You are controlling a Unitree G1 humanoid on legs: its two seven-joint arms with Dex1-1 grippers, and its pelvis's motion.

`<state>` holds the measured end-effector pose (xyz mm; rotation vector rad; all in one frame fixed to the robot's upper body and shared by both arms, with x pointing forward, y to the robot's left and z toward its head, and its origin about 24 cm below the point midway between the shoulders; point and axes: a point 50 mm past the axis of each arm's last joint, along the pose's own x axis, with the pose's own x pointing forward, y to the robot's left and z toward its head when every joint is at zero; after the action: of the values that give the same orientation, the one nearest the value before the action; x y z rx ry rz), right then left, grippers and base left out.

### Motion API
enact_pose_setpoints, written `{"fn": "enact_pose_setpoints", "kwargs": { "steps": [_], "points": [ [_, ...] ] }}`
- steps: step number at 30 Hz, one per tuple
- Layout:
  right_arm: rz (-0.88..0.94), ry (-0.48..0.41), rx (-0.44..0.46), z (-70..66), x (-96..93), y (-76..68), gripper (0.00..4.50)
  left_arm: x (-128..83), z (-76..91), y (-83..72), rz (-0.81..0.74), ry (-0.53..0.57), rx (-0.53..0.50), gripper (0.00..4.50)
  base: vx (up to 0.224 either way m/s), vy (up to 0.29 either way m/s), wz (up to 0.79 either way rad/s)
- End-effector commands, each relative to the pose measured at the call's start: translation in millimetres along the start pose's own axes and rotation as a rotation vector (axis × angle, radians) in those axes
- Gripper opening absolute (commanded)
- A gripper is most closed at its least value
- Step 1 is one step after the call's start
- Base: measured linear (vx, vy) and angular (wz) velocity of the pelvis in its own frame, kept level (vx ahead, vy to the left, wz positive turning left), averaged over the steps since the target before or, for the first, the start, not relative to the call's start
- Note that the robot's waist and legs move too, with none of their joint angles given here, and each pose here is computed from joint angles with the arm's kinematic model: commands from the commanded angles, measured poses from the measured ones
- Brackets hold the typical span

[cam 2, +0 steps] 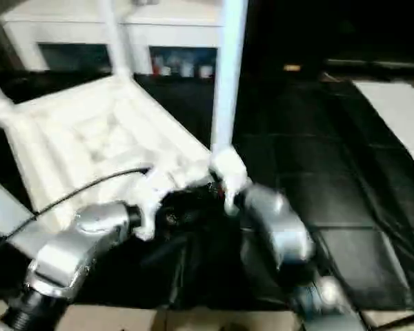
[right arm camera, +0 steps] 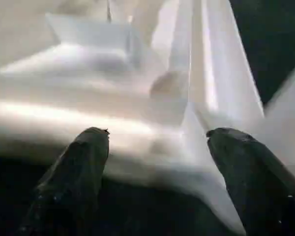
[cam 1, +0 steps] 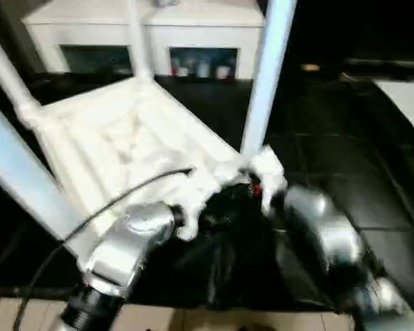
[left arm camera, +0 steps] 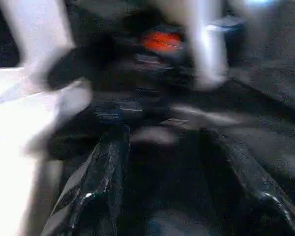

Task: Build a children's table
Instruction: Rotate table base

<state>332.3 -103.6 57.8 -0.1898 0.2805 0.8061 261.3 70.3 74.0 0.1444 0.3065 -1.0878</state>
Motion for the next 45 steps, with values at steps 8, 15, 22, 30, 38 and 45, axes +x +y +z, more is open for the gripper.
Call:
{"fn": "enact_pose_setpoints", "kwargs": {
  "steps": [8, 15, 22, 30, 38, 45],
  "points": [
    [-0.262, -0.011, 0.046, 8.4, 7.9, -45.1, 3.63, -2.0, 3.9, -6.8, -0.019, -0.002, 0.004, 3.47, 0.000, 0.000, 0.00],
    [-0.655, 0.006, 0.024, 5.9, -7.3, -82.3, 3.63, -4.8, 3.7, -8.8, -0.024, -0.001, 0.002, 4.01, 0.000, 0.000, 0.00],
    [-0.678, -0.054, 0.071, 2.0, -5.1, -77.9, 3.63, -9.6, 5.3, -16.2, -0.077, -0.030, -0.006, 4.48, 0.000, 0.000, 0.00],
    [-0.438, -0.263, 0.075, 19.4, -0.9, -63.4, 3.63, -50.9, -8.5, -12.3, -0.126, -0.054, -0.043, 4.48, 0.000, 0.000, 0.00],
    [-0.209, -0.330, 0.025, 19.2, -2.5, -38.9, 3.63, -88.4, -21.0, -14.1, -0.141, -0.063, -0.078, 4.48, 0.000, 0.000, 0.00],
    [-0.173, -0.339, 0.021, 12.0, -14.3, -30.3, 3.63, -123.5, -22.9, -4.4, -0.090, -0.072, -0.059, 4.48, 0.000, 0.000, 0.00]
  ]
}}
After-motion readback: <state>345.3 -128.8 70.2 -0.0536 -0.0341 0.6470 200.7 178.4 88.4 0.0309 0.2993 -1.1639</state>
